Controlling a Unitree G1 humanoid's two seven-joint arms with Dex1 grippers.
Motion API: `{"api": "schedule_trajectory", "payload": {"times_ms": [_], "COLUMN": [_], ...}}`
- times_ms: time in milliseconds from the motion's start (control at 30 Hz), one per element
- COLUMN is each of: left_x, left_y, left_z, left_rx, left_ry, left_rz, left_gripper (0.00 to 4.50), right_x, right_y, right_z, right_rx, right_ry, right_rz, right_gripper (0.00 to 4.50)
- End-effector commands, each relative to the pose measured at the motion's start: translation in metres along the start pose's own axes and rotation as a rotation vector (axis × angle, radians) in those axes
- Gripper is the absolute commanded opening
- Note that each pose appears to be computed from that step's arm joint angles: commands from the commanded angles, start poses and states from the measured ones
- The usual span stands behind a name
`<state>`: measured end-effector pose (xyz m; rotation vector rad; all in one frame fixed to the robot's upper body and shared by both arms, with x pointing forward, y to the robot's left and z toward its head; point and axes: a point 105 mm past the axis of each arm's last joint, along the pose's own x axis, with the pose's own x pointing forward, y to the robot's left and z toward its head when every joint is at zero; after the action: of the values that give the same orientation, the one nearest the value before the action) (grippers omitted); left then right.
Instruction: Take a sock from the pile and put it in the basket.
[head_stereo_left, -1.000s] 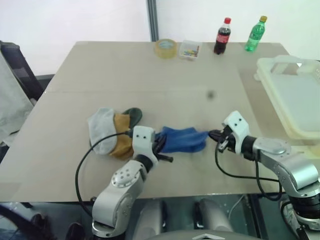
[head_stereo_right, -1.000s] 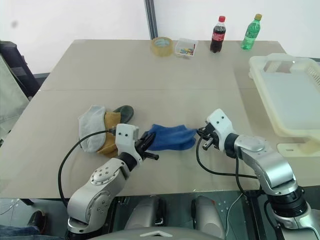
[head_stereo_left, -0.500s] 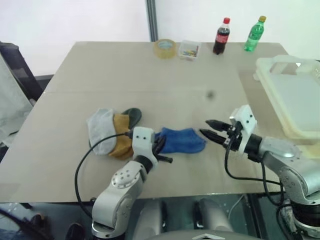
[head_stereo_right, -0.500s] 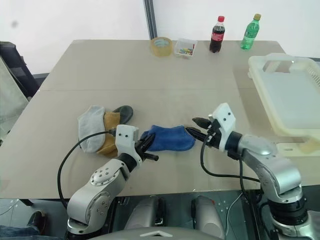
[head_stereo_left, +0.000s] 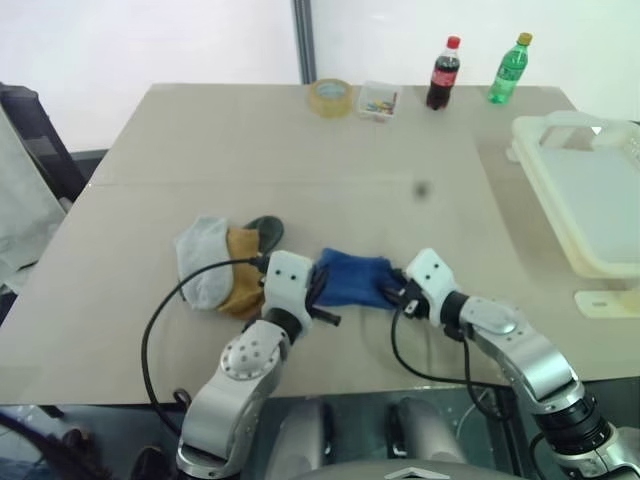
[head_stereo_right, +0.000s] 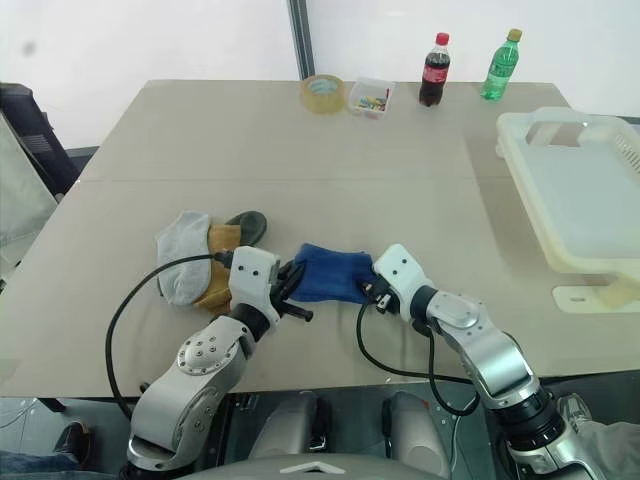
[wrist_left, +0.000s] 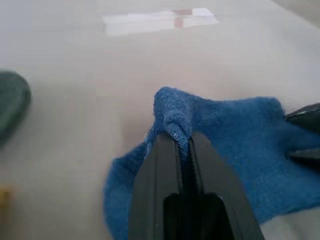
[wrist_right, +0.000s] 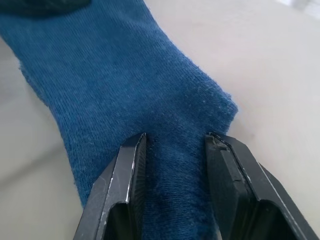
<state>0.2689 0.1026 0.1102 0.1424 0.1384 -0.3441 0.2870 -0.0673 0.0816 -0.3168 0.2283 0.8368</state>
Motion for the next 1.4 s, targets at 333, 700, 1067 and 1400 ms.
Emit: {"api": "schedule_trajectory", "payload": {"times_ms": [333, 700, 1067, 1400], "left_x": [-0.010, -0.015, -0.006, -0.004], "left_y": [0.010, 0.042, 0.026, 0.009], "left_z": [0.020, 0.008, -0.021, -0.053], "left_rx": [0.218, 0.215, -0.337, -0.733], "left_ry": [-0.057, 0.023, 0.147, 0.281], "left_rz": [0.085, 0.242, 0.023, -0.205], "left_gripper": [1.94, 4.35, 4.35, 4.35], "right_x": [0.002, 0.003, 0.006, 0.009], "right_y": [-0.001, 0.000, 0.002, 0.004], "right_z": [-0.012, -0.012, -0.011, -0.012], "right_rx": [-0.009, -0.008, -0.017, -0.016], "right_ry": [0.049, 0.046, 0.043, 0.044], "right_rz": [-0.013, -0.014, -0.015, -0.020], "right_gripper": [1.99, 1.99, 1.99, 1.99]}}
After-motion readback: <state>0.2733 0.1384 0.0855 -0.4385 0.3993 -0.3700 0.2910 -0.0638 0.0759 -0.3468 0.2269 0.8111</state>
